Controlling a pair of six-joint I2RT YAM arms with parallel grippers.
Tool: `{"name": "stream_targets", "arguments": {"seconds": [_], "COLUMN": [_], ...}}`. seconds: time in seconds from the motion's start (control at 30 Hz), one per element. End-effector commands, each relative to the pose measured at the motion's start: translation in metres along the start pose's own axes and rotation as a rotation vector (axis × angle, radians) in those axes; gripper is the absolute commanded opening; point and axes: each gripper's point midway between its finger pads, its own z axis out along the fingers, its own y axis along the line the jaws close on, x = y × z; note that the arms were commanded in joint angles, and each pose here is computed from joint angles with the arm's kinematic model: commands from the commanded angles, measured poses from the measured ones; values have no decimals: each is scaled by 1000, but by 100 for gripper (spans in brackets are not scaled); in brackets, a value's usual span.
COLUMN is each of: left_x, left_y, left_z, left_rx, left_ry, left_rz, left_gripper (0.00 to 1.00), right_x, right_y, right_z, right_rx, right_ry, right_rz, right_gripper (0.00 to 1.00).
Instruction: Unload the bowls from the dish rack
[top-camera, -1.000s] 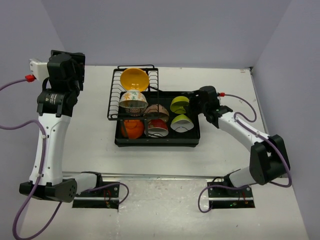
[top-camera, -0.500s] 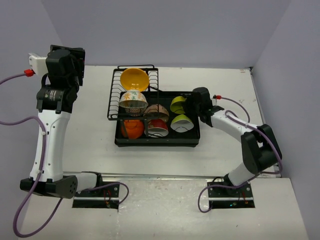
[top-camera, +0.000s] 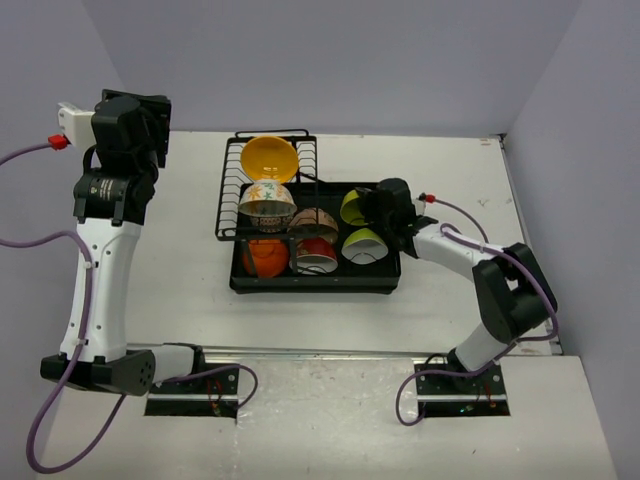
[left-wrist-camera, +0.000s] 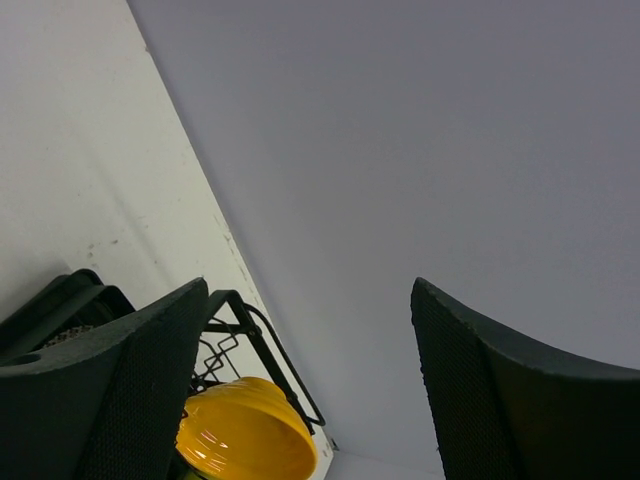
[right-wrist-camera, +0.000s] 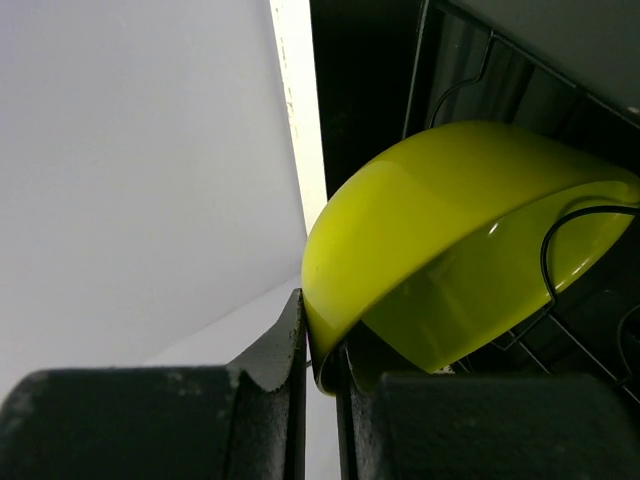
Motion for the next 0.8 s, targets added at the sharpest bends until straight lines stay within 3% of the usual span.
{"name": "stream_targets", "arguments": {"seconds": [0.0,0.2,0.3,0.43,0.77], "left_x": [-4,9,24,29,40], "left_y": [-16,-22,-10,-11,-7], "left_z": [0,2,5,3,-4], "left_rx": [64,107,80,92,123], "left_ry": [-6,57,114,146,207], "left_rz": [23,106,103,107,165], "left_gripper": [80,77,78,87,85], "right_x": [4,18,22,27,35], "right_y": [-4,44,70,106,155], "right_z": [-3,-30,-47,-63,-81], "right_rx": [-2,-137,-187,-258,-341], "right_ry": [19,64,71,79,95], "right_rz": [-59,-233,-264,-314,-365], "right_gripper": [0,0,0,0,0]}}
